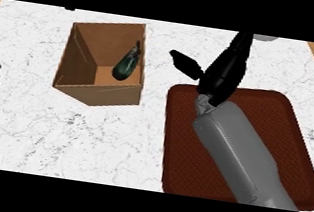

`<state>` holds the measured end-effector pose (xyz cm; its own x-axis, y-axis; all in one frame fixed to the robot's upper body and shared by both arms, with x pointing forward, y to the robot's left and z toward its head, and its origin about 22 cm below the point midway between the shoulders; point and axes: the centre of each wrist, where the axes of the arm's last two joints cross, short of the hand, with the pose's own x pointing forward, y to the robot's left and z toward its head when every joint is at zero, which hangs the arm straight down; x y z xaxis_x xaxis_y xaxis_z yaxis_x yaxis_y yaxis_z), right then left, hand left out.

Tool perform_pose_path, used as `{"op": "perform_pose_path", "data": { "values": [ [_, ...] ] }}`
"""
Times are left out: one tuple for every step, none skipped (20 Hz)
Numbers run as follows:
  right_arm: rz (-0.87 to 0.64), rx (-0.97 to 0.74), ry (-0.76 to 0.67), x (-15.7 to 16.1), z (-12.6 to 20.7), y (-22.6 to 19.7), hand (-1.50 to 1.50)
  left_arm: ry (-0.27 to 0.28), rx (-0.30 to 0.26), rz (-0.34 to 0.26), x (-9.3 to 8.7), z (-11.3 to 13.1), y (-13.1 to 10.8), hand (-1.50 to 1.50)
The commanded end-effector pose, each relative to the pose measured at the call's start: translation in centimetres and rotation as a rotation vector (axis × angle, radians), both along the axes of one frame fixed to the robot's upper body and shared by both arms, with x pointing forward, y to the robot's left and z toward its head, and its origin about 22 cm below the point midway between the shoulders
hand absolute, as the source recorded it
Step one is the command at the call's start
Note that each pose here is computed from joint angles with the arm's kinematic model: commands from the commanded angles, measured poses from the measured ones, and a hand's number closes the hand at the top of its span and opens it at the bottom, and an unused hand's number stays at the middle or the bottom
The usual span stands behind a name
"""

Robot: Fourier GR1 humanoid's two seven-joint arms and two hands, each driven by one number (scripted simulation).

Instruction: Pick the eggplant from the tray and place it in the cardboard box

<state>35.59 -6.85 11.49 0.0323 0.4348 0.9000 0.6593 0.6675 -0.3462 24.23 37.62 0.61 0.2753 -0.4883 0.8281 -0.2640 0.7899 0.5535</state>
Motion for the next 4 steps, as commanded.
{"op": "perform_pose_path", "data": {
  "values": [
    [0.014, 0.002, 0.05, -4.1, -0.2, -2.8, -1.5, 0.012, -0.006, 0.023, -0.9, -0.4, 0.7, 0.0],
    [0.036, -0.003, 0.068, -5.5, -0.8, -2.8, -1.5, -0.007, -0.009, 0.019, -0.9, 0.9, 1.6, 0.0],
    [0.029, -0.017, 0.071, -6.0, 0.5, -4.2, -1.5, 0.017, -0.006, 0.018, -0.9, -0.5, 0.5, 0.0],
    [0.056, -0.008, 0.104, -7.8, -1.0, -3.8, -1.5, 0.006, -0.005, 0.019, -1.3, -0.3, 0.9, 0.0]
  ]
}}
